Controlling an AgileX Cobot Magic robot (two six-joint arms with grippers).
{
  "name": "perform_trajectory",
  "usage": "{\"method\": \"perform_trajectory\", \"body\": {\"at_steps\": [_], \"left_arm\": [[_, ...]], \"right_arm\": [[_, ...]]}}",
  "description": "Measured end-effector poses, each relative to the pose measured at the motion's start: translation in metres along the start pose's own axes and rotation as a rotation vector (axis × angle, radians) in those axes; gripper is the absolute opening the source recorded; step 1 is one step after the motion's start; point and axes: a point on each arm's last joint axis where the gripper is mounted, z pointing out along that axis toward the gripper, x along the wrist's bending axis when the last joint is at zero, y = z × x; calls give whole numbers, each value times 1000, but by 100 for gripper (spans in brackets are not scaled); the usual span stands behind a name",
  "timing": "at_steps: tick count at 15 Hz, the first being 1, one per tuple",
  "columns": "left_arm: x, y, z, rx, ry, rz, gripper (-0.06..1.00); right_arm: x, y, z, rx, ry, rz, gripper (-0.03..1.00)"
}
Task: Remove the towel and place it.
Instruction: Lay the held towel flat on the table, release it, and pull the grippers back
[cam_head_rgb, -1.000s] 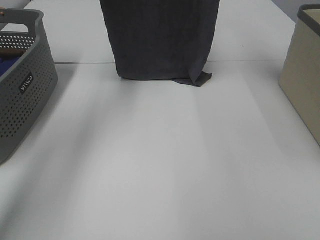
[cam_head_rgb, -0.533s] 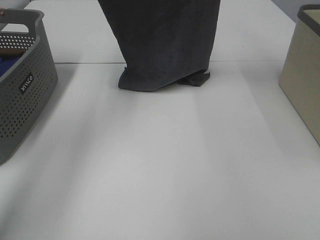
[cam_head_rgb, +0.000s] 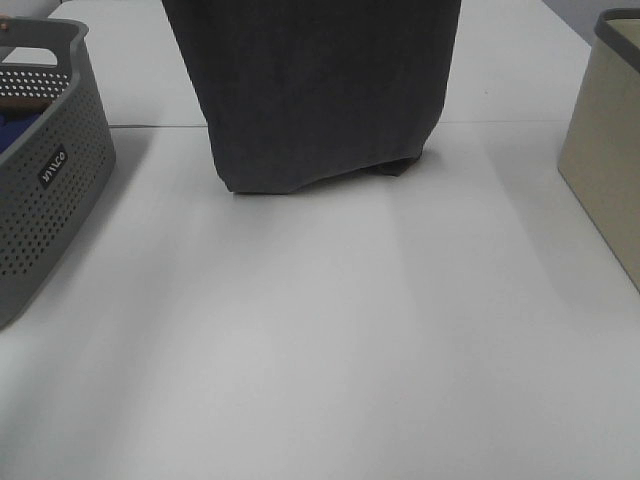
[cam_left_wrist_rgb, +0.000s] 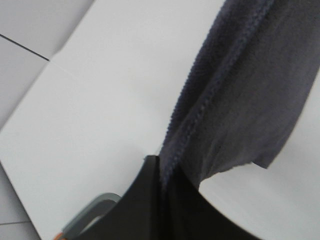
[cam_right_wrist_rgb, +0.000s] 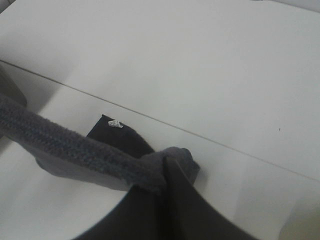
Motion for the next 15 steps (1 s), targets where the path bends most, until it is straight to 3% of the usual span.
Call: {"method": "perform_trajectory", "body": {"at_steps": [3, 5, 11, 15], "left_arm": [[-30, -28, -4, 91, -143, -44, 0], [-47, -45, -15, 123, -199, -63, 0], [-88, -75, -40, 119, -355, -149, 0], [-120, -101, -44, 154, -484, -213, 0]], "right_arm": [[9, -18, -6, 77, 67, 26, 1], [15, -36, -10, 145, 98, 39, 1], [28, -100, -58, 251, 130, 62, 1], [37, -160, -75, 345, 138, 109, 1]]}}
